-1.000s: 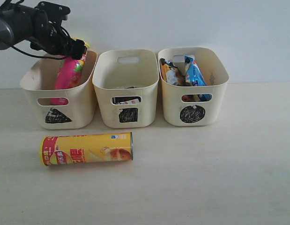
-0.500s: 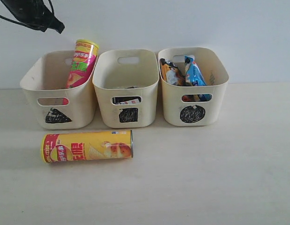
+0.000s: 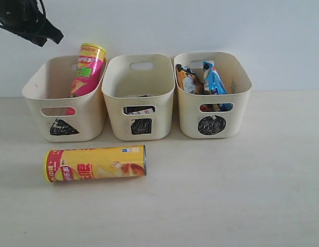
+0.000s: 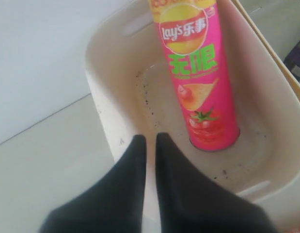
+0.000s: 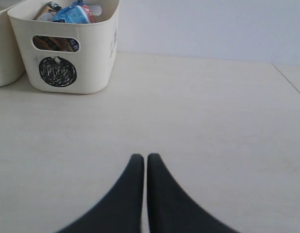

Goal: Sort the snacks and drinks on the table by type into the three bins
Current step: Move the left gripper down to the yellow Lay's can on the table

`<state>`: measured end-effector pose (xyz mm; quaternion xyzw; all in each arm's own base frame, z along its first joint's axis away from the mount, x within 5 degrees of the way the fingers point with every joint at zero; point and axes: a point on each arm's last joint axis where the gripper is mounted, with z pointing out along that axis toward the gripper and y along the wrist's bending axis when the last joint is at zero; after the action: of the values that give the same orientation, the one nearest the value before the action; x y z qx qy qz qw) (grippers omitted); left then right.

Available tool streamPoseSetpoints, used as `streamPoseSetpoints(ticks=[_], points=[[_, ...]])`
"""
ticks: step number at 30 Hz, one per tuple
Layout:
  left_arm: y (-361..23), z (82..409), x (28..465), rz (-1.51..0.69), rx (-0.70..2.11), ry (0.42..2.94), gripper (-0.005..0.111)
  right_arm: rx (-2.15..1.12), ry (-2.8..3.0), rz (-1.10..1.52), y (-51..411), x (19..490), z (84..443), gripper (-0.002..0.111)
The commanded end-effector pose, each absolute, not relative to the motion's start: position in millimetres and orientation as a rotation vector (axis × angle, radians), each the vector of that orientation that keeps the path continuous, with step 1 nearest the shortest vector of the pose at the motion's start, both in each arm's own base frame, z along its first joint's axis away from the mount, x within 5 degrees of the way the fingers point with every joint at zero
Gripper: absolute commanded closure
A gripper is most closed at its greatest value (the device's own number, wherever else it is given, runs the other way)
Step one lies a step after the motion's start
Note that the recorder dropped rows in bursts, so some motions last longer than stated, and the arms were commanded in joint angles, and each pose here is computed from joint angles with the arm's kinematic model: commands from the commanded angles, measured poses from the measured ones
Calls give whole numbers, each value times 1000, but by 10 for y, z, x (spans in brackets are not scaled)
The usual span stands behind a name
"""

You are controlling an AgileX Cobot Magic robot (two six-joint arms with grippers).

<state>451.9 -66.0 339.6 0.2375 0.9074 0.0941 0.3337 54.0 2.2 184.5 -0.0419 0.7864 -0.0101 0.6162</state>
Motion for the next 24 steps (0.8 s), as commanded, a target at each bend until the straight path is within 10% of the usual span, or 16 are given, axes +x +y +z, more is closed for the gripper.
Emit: streamPoseSetpoints(ticks=[1, 24], points=[[-655, 3498, 4266, 239, 647, 2272, 102, -95, 1802, -28, 20, 539, 1842, 108], [-831, 3336, 3529, -139, 1386, 2353, 102, -95, 1802, -28, 20, 539, 1842, 108]])
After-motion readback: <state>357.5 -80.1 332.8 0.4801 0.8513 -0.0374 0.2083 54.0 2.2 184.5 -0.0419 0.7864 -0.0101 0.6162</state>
